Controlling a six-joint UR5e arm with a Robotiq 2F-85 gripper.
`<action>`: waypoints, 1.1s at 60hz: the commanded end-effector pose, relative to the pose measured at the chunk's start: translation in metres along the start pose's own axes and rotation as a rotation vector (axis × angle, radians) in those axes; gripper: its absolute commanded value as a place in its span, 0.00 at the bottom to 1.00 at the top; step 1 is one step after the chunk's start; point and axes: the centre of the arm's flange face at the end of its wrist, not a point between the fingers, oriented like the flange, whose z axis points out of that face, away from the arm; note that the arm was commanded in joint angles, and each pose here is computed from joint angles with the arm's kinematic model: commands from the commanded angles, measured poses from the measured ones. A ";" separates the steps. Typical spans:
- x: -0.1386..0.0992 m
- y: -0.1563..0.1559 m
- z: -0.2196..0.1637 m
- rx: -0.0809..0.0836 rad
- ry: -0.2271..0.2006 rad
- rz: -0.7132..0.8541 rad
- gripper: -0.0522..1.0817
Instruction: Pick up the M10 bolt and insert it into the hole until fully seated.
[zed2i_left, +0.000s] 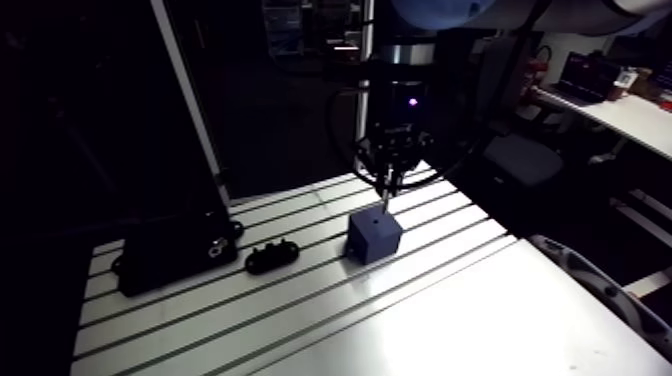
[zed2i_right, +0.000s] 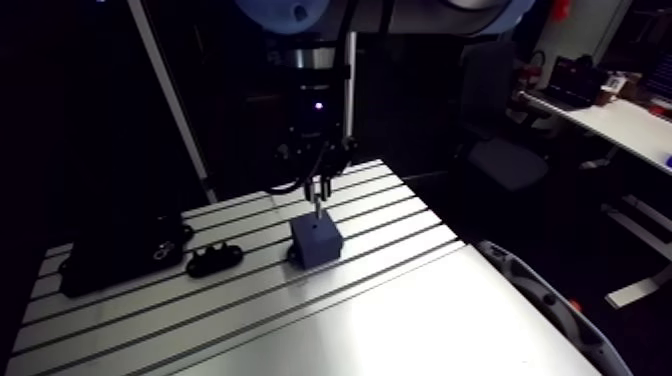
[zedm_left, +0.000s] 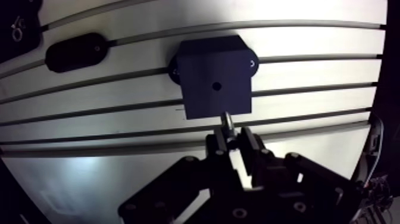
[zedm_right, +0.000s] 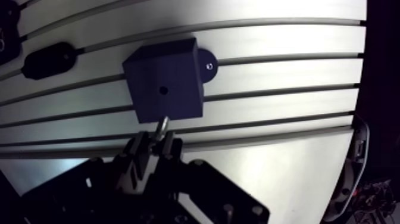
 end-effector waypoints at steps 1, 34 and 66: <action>0.000 0.000 0.005 -0.003 0.013 0.002 1.00; 0.002 -0.003 0.010 0.000 0.043 0.001 1.00; 0.005 -0.003 0.020 0.006 0.043 0.002 1.00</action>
